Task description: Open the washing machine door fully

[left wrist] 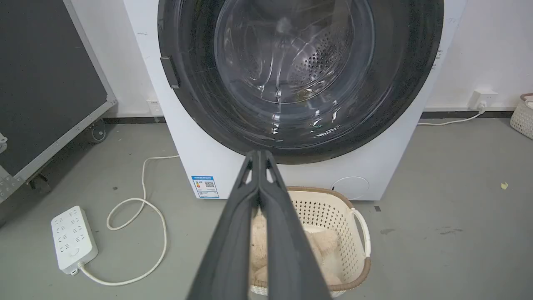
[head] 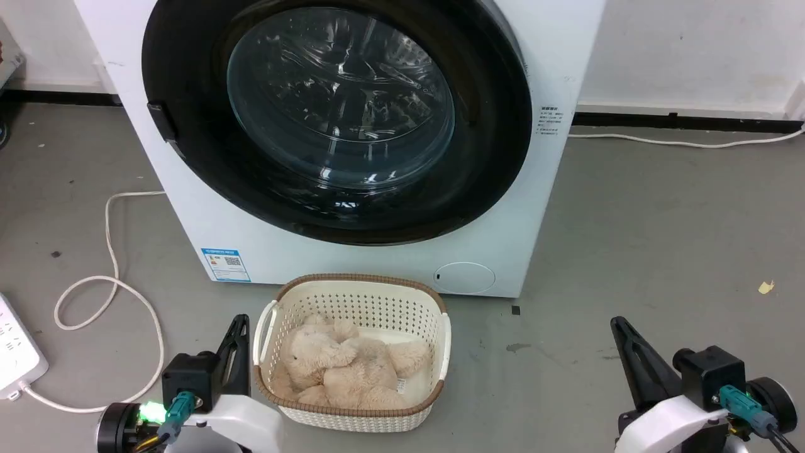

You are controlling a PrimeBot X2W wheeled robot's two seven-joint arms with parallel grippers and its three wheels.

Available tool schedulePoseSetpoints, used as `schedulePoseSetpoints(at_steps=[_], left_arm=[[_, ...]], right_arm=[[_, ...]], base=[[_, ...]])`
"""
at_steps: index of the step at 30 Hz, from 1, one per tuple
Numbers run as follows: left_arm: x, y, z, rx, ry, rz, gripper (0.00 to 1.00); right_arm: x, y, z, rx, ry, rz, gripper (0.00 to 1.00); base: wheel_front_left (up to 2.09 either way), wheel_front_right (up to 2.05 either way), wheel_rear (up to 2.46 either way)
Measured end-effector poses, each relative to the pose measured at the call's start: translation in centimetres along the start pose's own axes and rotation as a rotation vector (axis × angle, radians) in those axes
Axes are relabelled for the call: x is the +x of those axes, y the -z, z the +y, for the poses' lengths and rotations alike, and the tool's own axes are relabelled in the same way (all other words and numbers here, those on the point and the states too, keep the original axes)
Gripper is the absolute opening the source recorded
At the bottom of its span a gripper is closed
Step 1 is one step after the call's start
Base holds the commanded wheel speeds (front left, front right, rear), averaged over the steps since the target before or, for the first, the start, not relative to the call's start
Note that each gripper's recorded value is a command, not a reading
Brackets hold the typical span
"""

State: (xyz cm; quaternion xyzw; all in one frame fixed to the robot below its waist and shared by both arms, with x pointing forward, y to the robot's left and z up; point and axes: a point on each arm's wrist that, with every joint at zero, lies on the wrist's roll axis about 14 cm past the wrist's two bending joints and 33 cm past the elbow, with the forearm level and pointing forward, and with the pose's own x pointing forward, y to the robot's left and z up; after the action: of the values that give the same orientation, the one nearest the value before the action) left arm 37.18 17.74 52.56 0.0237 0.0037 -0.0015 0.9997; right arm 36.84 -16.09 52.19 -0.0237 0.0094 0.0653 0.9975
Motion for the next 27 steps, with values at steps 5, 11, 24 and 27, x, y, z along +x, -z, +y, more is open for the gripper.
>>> schedulePoseSetpoints(at_steps=[5,11,24,27], left_arm=[[0.00,0.00,0.01,0.000,0.000,0.000,0.00],[0.00,0.00,0.01,0.000,0.000,0.000,0.00],[0.00,0.00,0.01,0.000,0.000,0.000,0.00],[0.00,0.00,0.01,0.000,0.000,0.000,0.00]], right_arm=[[0.00,0.00,0.01,0.000,0.000,0.000,0.00],[0.00,0.00,0.01,0.000,0.000,0.000,0.00],[0.00,0.00,0.01,0.000,0.000,0.000,0.00],[0.00,0.00,0.01,0.000,0.000,0.000,0.00]], base=[[0.00,0.00,0.00],[0.00,0.00,0.00],[0.00,0.00,0.00],[0.00,0.00,0.00]])
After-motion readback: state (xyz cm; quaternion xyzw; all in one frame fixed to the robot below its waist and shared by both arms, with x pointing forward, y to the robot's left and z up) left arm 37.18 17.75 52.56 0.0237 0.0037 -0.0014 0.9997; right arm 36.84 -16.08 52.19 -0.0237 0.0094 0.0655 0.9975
